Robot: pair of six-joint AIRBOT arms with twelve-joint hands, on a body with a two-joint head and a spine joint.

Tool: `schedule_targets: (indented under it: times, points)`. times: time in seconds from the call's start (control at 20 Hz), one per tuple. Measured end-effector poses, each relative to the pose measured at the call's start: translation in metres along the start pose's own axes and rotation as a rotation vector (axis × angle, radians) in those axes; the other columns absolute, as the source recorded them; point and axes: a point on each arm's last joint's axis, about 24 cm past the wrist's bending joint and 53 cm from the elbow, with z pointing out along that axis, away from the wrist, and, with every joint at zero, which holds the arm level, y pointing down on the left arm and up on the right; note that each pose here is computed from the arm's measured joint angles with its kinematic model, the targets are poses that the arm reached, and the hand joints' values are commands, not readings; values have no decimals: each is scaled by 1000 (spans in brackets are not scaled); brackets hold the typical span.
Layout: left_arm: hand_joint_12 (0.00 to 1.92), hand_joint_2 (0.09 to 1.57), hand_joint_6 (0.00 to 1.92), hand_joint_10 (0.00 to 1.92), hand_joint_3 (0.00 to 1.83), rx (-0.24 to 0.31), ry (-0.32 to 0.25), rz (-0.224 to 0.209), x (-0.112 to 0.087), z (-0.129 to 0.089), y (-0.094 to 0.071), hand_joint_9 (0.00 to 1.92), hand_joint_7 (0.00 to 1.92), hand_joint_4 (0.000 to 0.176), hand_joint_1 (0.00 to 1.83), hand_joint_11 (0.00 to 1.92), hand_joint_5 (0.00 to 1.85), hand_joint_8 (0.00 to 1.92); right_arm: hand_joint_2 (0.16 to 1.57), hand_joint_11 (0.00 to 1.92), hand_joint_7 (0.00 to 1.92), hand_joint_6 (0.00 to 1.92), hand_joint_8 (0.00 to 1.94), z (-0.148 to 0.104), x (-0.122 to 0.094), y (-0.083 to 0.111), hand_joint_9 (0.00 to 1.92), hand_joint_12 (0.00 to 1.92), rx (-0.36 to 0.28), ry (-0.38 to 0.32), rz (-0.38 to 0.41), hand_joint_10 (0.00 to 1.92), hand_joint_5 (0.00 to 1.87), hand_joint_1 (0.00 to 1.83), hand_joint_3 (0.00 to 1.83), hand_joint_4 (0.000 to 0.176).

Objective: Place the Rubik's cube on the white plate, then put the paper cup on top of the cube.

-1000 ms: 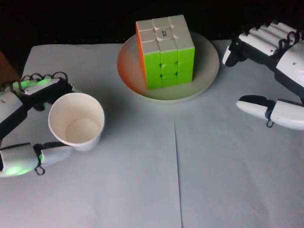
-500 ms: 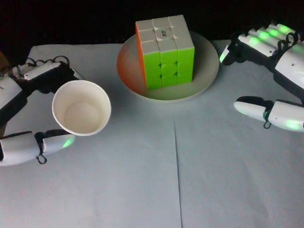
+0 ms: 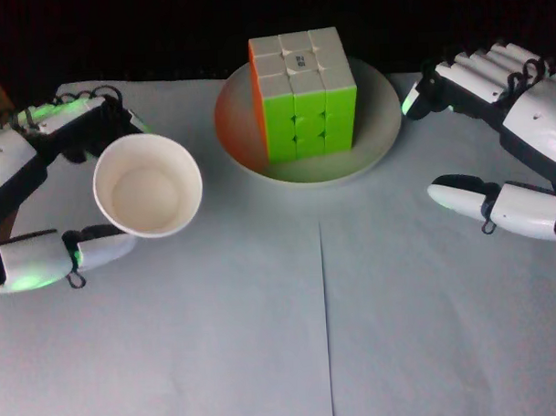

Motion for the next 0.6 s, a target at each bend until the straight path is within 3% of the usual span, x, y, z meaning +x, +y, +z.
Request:
schedule_targets:
  times: [0.05,0.15,0.2,0.25,0.3,0.35,0.4,0.45,0.5,0.6]
  points:
    - [1711,1330,1283,1504,13,8,-7,0,-2,0,-2,107,446,88,1193,0,175,1635,1241,0,2,1285,1400,0,0,0,40,1834,-1,1,0,1577,0,817,3,25]
    - [1736,1368,1330,1520,3,11,-11,-2,-3,1,-3,128,497,91,1220,3,170,1726,1248,0,11,1275,1377,0,0,0,45,1712,2,-1,2,1512,0,797,3,36]
    - [1901,1273,1357,1628,0,17,-19,-4,-5,3,-5,90,230,101,1116,0,159,1522,1239,0,21,1319,1384,0,0,0,48,1729,1,-1,2,1537,0,764,0,26]
    - [1901,1273,1357,1628,0,18,-19,-3,-5,3,-5,90,230,101,1116,0,159,1522,1239,0,21,1319,1384,0,0,0,48,1729,2,-1,2,1537,0,764,0,26]
    - [1828,1275,1394,1623,0,24,-25,-1,-8,5,-7,68,200,115,1095,0,148,1525,1235,0,6,1299,1382,0,0,0,31,1796,0,0,0,1569,0,761,0,7]
    - [1821,1249,1377,1603,0,23,-30,-3,-9,5,-7,67,145,121,1061,0,159,1438,1234,0,6,1308,1376,0,0,0,34,1848,0,0,0,1588,0,743,0,8]
    - [1837,1292,1452,1601,0,31,-37,2,-12,8,-8,67,141,112,977,0,198,1375,1234,0,11,1303,1379,0,0,0,34,1863,0,0,0,1570,0,750,0,3]
    - [1844,1419,1789,1628,6,39,-52,2,-17,11,-10,152,392,48,948,102,428,1683,1241,0,11,1340,1360,0,0,0,52,1784,0,0,0,1500,0,780,1,15]
    - [1821,1430,1808,1621,0,49,-72,1,-24,15,-12,182,448,42,978,147,443,1751,1246,0,15,1330,1375,0,0,0,65,1792,0,0,0,1541,0,807,2,0]
    - [1909,1425,1777,1706,1,65,-95,0,-31,20,-16,198,451,41,987,204,455,1772,1240,0,1,1318,1391,0,0,0,13,1827,-1,1,0,1574,0,828,0,0]
